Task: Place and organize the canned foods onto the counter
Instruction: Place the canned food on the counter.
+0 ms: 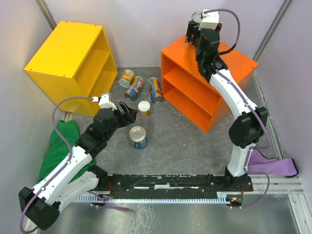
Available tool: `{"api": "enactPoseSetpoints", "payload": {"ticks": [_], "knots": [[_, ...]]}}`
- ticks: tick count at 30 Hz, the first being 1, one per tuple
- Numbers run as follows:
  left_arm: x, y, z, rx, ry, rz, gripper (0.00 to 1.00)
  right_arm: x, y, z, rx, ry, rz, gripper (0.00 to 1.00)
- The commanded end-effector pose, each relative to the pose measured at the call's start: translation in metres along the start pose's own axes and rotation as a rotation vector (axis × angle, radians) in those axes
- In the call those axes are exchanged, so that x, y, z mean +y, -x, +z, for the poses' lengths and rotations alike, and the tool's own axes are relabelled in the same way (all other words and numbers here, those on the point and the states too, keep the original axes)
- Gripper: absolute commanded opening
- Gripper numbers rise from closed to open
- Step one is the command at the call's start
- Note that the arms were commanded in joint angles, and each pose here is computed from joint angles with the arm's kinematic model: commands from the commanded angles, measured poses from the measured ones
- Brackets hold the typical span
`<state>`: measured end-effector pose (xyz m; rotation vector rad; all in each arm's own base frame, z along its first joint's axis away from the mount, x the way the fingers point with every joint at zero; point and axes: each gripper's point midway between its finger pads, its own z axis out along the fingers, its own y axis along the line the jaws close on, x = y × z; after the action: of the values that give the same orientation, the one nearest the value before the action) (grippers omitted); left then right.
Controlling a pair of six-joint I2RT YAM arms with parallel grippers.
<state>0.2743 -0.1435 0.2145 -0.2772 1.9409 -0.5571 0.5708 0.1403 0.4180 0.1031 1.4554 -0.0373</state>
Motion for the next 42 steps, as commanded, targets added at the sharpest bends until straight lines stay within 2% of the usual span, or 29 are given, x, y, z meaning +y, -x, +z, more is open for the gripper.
{"api": "enactPoseSetpoints", "payload": {"ticks": [1,5,9,17,25,35,42], "knots": [[-0.009,0.011,-0.003,-0.038,-0.046,-0.008,0.84,-0.001,-0.057,-0.005,0.160,0.000,-0.002,0.84],[-0.009,0.012,-0.006,-0.039,-0.046,-0.016,0.85,-0.004,-0.053,-0.014,0.168,0.003,0.015,0.96],[-0.009,0.013,-0.009,-0.039,-0.048,-0.026,0.86,-0.006,-0.049,-0.018,0.174,0.005,0.020,1.00],[-0.009,0.015,-0.016,-0.044,-0.053,-0.049,0.87,-0.012,-0.031,-0.035,0.162,0.012,0.034,0.99],[-0.009,0.017,-0.028,-0.040,-0.057,-0.067,0.89,-0.017,0.005,-0.072,0.134,0.037,0.056,0.99],[-0.006,-0.012,-0.037,0.082,-0.063,-0.116,0.91,0.010,0.044,-0.167,0.135,0.133,0.015,1.00],[0.010,-0.023,-0.049,0.114,0.008,-0.203,0.90,0.063,0.033,-0.247,0.217,0.276,-0.046,0.97]]}}
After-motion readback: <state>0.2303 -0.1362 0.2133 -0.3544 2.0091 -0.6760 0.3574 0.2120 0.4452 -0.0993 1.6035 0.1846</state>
